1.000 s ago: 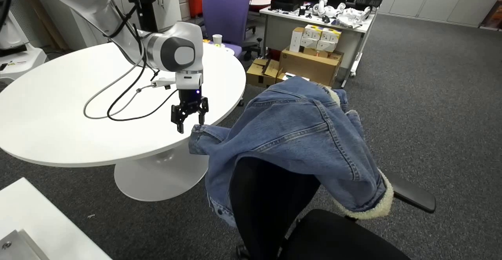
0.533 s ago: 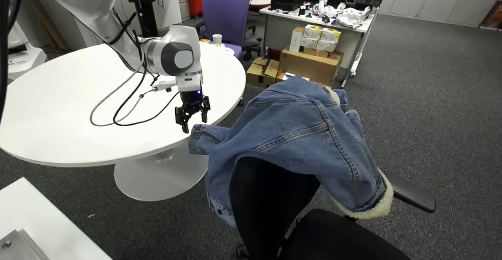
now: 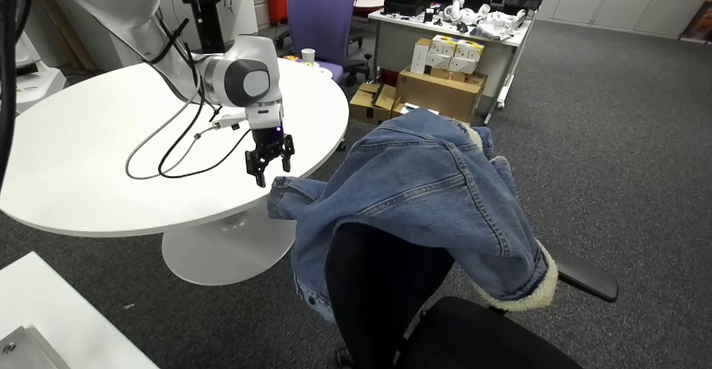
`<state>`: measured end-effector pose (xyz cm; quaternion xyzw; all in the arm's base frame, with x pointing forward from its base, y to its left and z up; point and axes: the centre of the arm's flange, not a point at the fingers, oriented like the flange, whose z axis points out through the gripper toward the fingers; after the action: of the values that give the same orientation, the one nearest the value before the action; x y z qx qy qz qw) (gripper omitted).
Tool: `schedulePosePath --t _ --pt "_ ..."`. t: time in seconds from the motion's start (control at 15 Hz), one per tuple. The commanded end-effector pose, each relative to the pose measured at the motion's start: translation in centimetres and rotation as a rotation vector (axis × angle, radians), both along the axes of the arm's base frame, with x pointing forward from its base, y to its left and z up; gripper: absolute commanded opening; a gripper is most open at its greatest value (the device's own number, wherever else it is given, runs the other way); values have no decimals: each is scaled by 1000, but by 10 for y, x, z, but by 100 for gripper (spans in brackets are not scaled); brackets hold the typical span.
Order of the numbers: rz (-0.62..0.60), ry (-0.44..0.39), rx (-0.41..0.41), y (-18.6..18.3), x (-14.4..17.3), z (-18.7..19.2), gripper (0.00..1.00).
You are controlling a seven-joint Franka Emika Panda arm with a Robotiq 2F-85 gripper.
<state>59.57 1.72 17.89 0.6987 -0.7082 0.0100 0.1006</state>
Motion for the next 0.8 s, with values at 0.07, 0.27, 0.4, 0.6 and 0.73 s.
schedulePosePath --t 0.07,0.27,0.4,0.6,0.73 --pt "21 -12 -5 -6 1 -3 75" --pt "20 -6 -9 -10 3 -8 96" --pt "17 0 -10 -12 5 -12 100" --pt "17 4 -12 -15 9 -16 100" --pt "14 7 -14 -18 11 -20 100"
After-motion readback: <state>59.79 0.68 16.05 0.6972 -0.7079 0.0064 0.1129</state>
